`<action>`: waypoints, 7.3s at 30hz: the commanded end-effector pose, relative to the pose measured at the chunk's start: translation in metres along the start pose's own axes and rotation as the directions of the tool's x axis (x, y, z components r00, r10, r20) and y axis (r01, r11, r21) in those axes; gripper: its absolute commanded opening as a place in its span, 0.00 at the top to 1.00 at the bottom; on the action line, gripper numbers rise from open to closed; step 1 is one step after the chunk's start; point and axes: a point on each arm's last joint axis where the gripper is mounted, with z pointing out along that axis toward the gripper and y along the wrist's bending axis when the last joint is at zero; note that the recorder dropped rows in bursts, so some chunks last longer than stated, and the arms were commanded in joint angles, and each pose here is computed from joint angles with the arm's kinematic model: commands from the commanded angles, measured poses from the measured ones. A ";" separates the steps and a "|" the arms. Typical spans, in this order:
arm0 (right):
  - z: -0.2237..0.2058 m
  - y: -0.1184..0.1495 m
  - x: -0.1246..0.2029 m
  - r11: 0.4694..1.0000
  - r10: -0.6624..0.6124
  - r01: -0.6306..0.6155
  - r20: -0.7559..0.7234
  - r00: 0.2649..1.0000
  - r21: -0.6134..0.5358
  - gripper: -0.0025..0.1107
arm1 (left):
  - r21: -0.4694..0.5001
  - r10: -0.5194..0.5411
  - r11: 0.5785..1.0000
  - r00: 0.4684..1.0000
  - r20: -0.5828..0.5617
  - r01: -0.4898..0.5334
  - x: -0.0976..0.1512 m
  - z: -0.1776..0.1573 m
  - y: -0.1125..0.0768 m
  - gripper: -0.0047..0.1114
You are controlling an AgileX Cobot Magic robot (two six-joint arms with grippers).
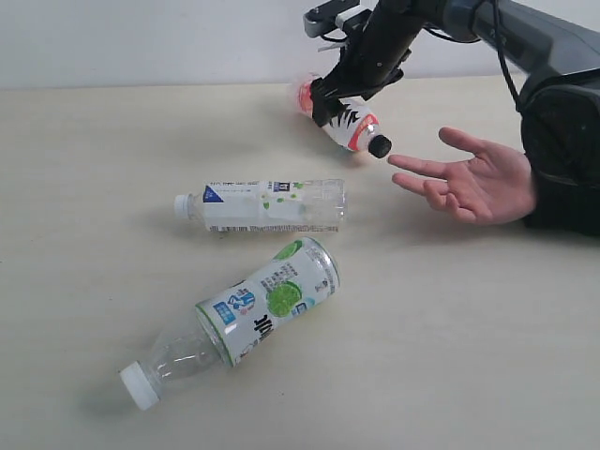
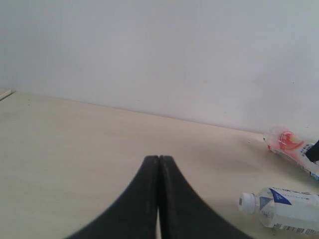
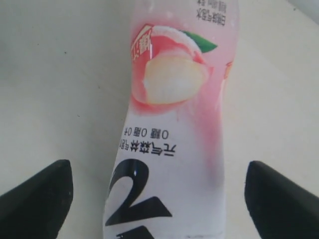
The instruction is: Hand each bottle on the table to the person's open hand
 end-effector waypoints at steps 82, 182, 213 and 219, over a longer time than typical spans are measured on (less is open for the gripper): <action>-0.193 0.048 0.160 0.951 0.276 -0.279 0.046 0.960 0.132 0.98 | -0.001 -0.008 1.000 1.000 0.006 0.008 0.000 0.000 0.000 0.96; -0.367 0.180 0.426 0.736 0.327 -0.617 0.652 0.684 0.278 0.98 | -0.001 -0.008 1.000 1.000 0.006 0.008 0.000 0.000 0.000 0.96; -0.366 0.180 0.428 0.729 0.350 -0.626 0.634 0.689 0.277 0.98 | -0.003 -0.009 1.000 1.000 0.006 0.009 0.000 0.000 0.000 0.96; -0.366 0.180 0.429 0.723 0.354 -0.628 0.625 0.696 0.289 0.98 | -0.003 -0.009 1.000 1.000 0.006 0.009 0.000 0.000 0.000 0.96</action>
